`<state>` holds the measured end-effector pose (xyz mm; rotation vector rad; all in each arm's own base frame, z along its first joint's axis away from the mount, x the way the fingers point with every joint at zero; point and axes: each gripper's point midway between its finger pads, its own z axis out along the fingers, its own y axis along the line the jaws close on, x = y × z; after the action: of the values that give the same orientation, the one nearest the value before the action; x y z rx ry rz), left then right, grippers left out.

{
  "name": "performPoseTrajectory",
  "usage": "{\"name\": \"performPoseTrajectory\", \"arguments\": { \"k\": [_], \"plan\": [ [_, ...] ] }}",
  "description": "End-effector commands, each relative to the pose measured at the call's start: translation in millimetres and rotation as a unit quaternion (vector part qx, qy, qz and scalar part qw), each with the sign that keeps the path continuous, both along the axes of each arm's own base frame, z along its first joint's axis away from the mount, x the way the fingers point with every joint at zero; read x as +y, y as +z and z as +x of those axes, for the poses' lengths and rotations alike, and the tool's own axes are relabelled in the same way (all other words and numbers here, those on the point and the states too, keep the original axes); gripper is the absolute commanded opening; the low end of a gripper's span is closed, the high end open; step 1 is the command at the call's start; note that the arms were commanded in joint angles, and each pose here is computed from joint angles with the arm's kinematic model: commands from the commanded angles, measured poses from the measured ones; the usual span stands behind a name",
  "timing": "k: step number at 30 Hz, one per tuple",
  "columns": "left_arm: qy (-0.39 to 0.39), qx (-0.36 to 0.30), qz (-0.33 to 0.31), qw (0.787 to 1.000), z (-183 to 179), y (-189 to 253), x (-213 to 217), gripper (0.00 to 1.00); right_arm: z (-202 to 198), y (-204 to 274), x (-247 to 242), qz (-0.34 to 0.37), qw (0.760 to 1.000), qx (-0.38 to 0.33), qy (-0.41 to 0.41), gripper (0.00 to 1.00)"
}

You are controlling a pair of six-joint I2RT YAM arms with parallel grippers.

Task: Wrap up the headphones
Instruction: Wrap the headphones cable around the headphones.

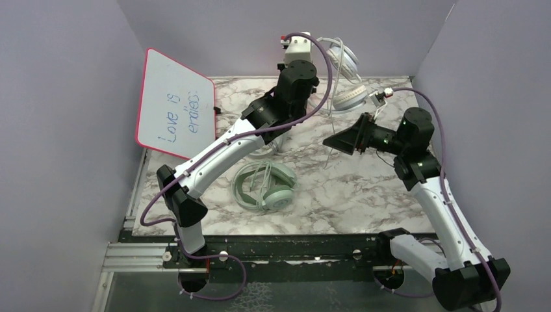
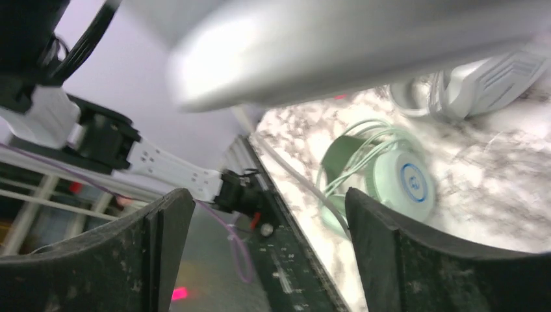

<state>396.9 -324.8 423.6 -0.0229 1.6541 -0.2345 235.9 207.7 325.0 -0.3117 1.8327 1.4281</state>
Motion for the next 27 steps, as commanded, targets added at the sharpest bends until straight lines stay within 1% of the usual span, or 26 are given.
{"name": "performPoseTrajectory", "arguments": {
  "k": [1,5,12,17,19,21,23,24,27],
  "plan": [
    [0.008,-0.046,-0.092,0.995,-2,50,10,0.00,-10,27,-7,-0.027,0.999,-0.023,-0.023,1.00],
    [0.016,-0.043,-0.093,0.995,3,45,16,0.00,-5,24,-18,-0.059,0.996,-0.013,-0.070,1.00],
    [0.030,-0.048,-0.103,0.993,11,55,32,0.00,3,12,-42,-0.094,0.982,-0.003,-0.163,1.00],
    [0.028,-0.049,-0.104,0.993,13,59,36,0.00,16,-12,-46,-0.107,0.976,0.043,-0.184,1.00],
    [0.026,-0.049,-0.104,0.993,13,59,37,0.00,24,-12,-54,-0.107,0.969,0.053,-0.215,1.00],
    [0.025,-0.051,-0.105,0.993,13,62,39,0.00,37,-20,-68,-0.118,0.954,0.083,-0.263,1.00],
    [0.021,-0.051,-0.104,0.993,12,63,39,0.00,50,-36,-87,-0.131,0.933,0.130,-0.308,1.00],
    [0.019,-0.051,-0.104,0.993,11,63,39,0.00,54,-44,-94,-0.129,0.927,0.151,-0.318,1.00],
    [0.007,-0.050,-0.106,0.993,9,63,36,0.00,65,-61,-99,-0.083,0.922,0.212,-0.313,1.00]
  ]
}}
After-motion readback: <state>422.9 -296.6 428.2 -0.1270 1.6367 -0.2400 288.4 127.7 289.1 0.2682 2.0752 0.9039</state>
